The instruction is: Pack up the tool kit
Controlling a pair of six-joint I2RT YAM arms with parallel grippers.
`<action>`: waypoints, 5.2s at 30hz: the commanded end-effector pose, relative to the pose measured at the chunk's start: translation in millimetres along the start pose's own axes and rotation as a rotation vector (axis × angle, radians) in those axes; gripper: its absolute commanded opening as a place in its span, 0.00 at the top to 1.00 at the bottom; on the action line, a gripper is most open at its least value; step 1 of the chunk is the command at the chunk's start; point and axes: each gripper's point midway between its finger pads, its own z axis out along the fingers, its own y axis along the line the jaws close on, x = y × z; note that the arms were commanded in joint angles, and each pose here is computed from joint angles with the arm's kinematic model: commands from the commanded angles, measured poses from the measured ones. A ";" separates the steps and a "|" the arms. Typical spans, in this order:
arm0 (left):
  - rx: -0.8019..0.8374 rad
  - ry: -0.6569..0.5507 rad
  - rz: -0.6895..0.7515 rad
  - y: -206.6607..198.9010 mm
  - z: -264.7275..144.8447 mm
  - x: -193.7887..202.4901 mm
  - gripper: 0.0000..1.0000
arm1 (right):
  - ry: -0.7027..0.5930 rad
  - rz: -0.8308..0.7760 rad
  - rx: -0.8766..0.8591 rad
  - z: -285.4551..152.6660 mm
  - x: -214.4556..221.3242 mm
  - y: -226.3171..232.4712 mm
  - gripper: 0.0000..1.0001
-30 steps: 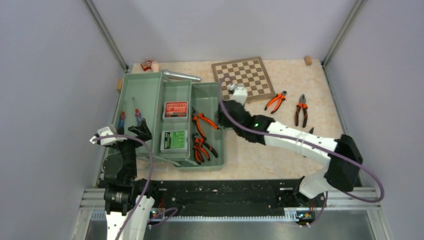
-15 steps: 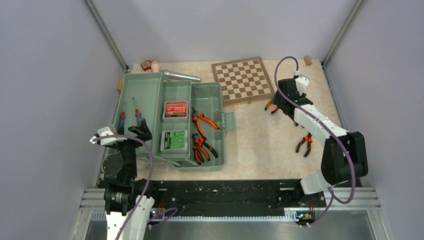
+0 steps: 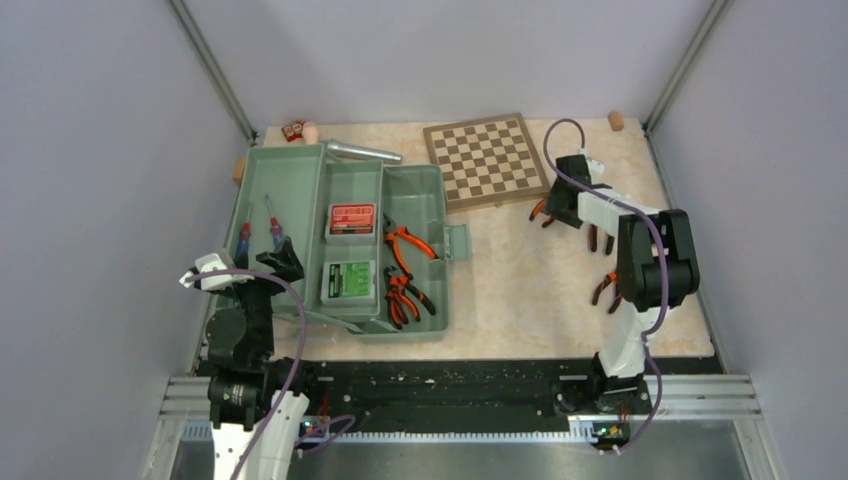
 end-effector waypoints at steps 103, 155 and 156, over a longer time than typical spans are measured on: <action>0.016 -0.042 -0.014 -3.0 -2.8 -9.8 0.01 | -0.363 -0.234 -0.272 -192.0 -31.4 113.1 0.44; 0.019 -0.033 -0.010 -3.8 -1.2 -8.0 0.01 | -0.170 -0.053 -0.202 -86.8 -37.3 -2.8 1.00; 0.019 -0.034 -0.011 -3.9 -1.3 -8.1 0.01 | -0.190 -0.069 -0.227 -97.0 -40.7 6.2 1.00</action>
